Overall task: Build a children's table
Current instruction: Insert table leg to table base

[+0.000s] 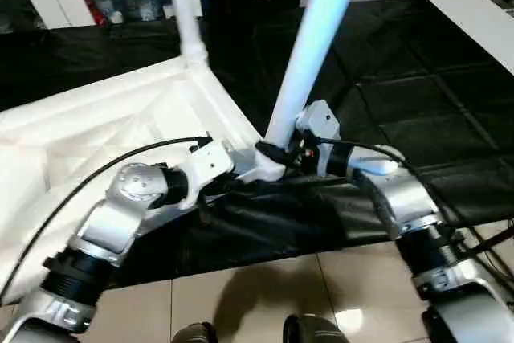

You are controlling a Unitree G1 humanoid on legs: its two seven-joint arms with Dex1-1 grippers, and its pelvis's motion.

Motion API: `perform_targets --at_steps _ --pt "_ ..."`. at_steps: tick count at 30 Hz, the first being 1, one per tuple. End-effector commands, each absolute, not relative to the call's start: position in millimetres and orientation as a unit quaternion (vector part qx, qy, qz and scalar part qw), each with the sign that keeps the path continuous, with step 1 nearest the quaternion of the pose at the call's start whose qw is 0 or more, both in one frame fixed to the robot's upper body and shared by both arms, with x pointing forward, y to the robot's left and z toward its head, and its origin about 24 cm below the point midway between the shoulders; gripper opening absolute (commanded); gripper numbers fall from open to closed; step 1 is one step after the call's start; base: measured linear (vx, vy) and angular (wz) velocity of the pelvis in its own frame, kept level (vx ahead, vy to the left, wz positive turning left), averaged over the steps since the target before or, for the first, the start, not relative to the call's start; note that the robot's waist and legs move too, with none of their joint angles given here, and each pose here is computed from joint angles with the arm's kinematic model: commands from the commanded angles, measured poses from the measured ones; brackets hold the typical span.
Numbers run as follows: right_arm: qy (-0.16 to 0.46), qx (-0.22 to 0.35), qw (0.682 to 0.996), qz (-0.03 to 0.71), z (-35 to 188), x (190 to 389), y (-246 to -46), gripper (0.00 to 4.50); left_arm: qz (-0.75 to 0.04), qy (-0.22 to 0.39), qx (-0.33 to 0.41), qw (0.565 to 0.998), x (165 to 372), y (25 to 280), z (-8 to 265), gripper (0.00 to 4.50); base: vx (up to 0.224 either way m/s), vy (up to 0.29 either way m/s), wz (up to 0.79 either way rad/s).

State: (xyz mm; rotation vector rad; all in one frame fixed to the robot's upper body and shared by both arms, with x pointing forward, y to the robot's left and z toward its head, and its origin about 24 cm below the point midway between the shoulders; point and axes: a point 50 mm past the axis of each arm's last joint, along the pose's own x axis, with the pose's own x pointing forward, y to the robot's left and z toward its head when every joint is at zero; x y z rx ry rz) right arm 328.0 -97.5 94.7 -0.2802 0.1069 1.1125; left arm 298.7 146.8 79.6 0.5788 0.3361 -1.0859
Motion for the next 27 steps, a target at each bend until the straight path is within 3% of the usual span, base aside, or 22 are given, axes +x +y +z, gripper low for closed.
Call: perform_targets --at_steps 1,2,13,23,27 --pt "0.217 -0.134 0.808 0.530 36 309.7 -119.7 1.90 -0.555 0.127 0.304 0.764 298 141 92 0.00 0.000 0.000 0.00" --pt "0.231 -0.137 0.784 0.560 36 304.4 -121.7 1.90 -0.573 0.124 0.317 0.745 301 142 93 0.00 0.000 0.000 0.00" --pt "0.293 -0.135 0.708 0.628 24 279.1 -122.4 1.90 -0.613 0.111 0.337 0.705 320 137 102 0.00 0.000 0.000 0.00" --pt "0.304 -0.119 0.703 0.632 17 276.3 -113.3 1.90 -0.610 0.124 0.343 0.704 325 144 98 0.00 0.000 0.000 0.00" --pt "0.292 -0.117 0.742 0.592 15 282.4 -110.1 1.90 -0.594 0.130 0.329 0.722 325 151 96 0.00 0.000 0.000 0.00"
